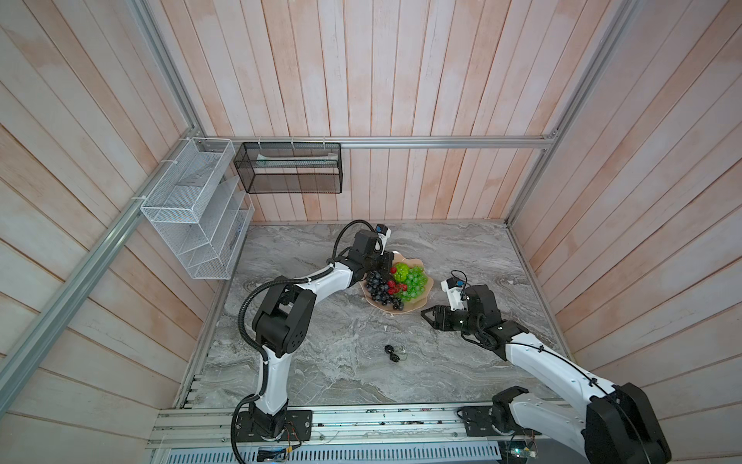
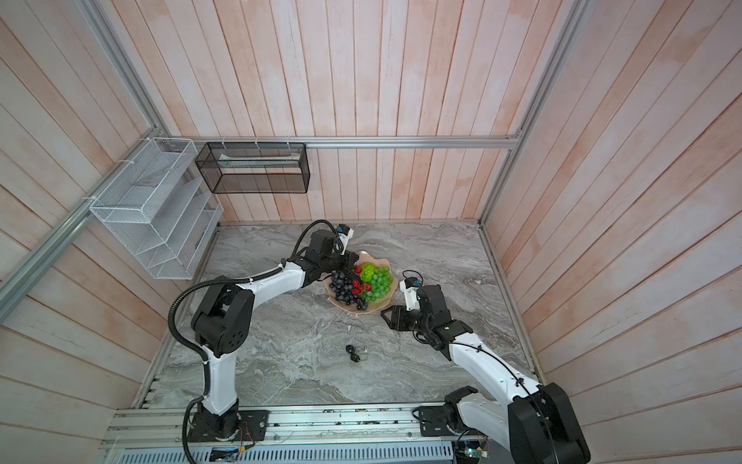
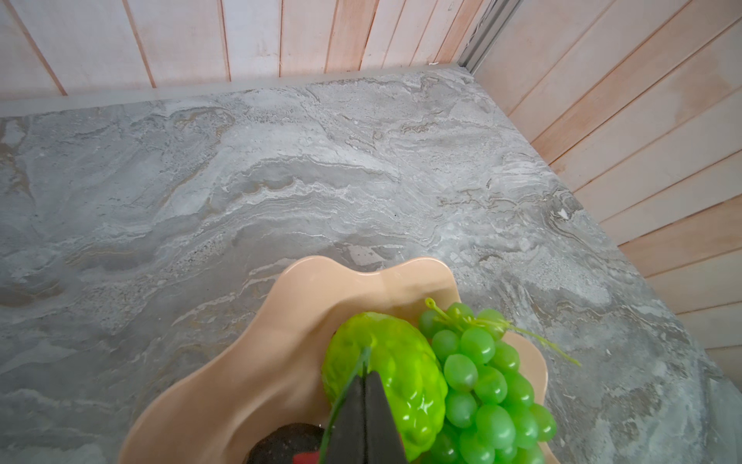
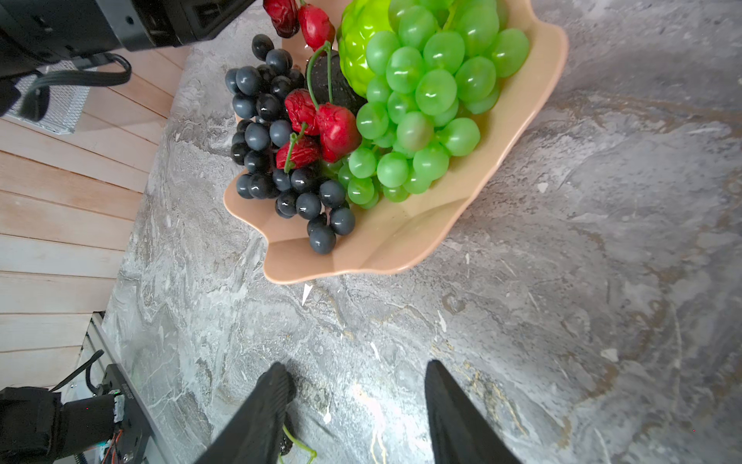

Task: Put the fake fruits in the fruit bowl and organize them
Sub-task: 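Lower the red cherries beside the green fruit and open the left gripper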

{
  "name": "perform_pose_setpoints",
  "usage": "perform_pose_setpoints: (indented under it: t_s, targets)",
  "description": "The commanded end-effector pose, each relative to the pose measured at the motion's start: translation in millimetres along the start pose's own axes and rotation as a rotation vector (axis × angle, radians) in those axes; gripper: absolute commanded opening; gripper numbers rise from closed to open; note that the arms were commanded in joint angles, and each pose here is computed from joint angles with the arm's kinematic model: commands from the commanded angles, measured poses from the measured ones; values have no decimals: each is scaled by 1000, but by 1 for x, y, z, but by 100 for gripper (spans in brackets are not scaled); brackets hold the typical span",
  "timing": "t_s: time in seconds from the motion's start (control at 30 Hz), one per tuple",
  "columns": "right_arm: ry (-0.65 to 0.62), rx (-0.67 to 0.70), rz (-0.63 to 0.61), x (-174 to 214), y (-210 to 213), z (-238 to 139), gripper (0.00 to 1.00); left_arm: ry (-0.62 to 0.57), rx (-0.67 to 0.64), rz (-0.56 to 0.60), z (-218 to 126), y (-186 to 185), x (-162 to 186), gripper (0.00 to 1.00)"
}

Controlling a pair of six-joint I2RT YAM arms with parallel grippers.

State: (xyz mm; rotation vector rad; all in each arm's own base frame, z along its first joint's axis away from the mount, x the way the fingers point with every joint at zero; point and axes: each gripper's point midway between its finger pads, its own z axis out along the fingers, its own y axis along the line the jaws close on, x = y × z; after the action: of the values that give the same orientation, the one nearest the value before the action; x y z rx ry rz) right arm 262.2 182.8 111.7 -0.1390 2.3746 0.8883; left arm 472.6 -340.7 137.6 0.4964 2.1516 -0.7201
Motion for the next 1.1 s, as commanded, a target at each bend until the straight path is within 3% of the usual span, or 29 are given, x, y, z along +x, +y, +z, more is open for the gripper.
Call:
perform_pose_setpoints:
  t_s: [0.0,0.57,0.63,0.77,0.83,1.07]
  targets:
    - [-17,-24,-21,-9,6,0,56,6,-44,20,5,9,7,0]
    - [-29,-14,-30,-10,4,-1,57,42,-61,9,9,13,22,2]
    - [-28,-16,-27,-9,4,-1,57,40,-55,10,9,11,21,6]
    - [-27,-23,-25,-8,6,-3,59,35,-44,20,6,3,19,26]
    - [-25,-23,-21,-7,7,-5,59,30,-44,20,3,-2,16,31]
    - [-39,-5,5,-6,8,-17,59,-34,-37,55,-23,-25,-9,34]
